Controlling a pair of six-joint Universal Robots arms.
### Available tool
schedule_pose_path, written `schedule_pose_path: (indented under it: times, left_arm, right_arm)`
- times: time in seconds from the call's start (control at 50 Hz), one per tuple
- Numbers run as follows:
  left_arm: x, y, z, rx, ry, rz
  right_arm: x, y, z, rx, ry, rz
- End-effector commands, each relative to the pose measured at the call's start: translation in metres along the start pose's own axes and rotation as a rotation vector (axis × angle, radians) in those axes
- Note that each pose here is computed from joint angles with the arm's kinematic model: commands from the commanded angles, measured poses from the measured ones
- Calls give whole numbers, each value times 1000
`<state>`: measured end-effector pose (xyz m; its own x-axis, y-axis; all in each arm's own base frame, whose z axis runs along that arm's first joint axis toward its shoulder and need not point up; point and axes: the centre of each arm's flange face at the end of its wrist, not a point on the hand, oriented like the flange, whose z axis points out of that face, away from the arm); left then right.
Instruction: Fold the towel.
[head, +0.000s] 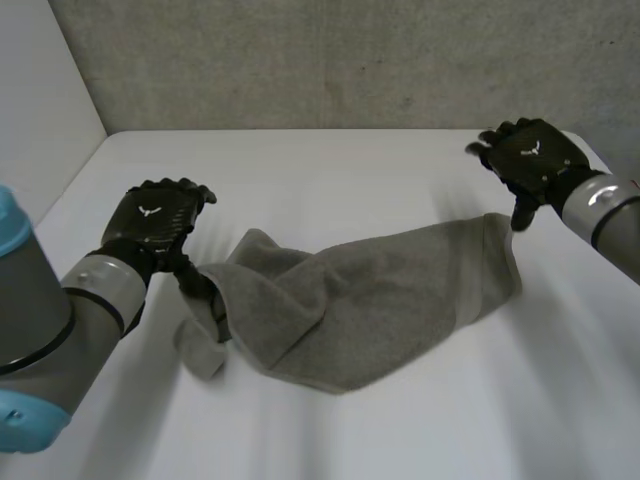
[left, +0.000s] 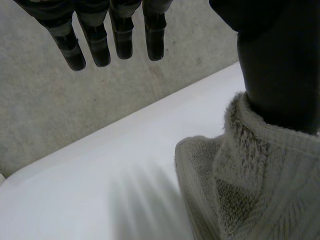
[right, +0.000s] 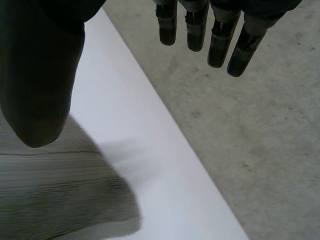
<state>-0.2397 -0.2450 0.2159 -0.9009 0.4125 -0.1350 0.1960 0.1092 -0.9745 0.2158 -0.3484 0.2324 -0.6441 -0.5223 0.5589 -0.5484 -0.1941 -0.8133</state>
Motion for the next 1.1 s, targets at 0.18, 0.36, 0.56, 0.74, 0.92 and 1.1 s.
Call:
schedule_pose_path:
  times: [0.18,0.36,0.56,0.74,0.92,1.1]
  left_arm:
    - [14,-4,-28,18,47,6]
    - [21,8,-28,-25,71,12]
    - [33,29,-26,-102,114,20]
    - [37,39,-26,-142,130,21]
    - [35,36,-26,-139,122,18]
    - [22,21,-26,-95,78,7]
  right_arm:
    - [-73,10,-70,-69,-234,252]
    - [-95,24,-70,-86,-319,283]
    - [-120,51,-56,-120,-386,251]
    - [-123,59,-46,-123,-400,211]
    - [-115,53,-32,-88,-384,187]
    - [-68,2,15,100,-260,113]
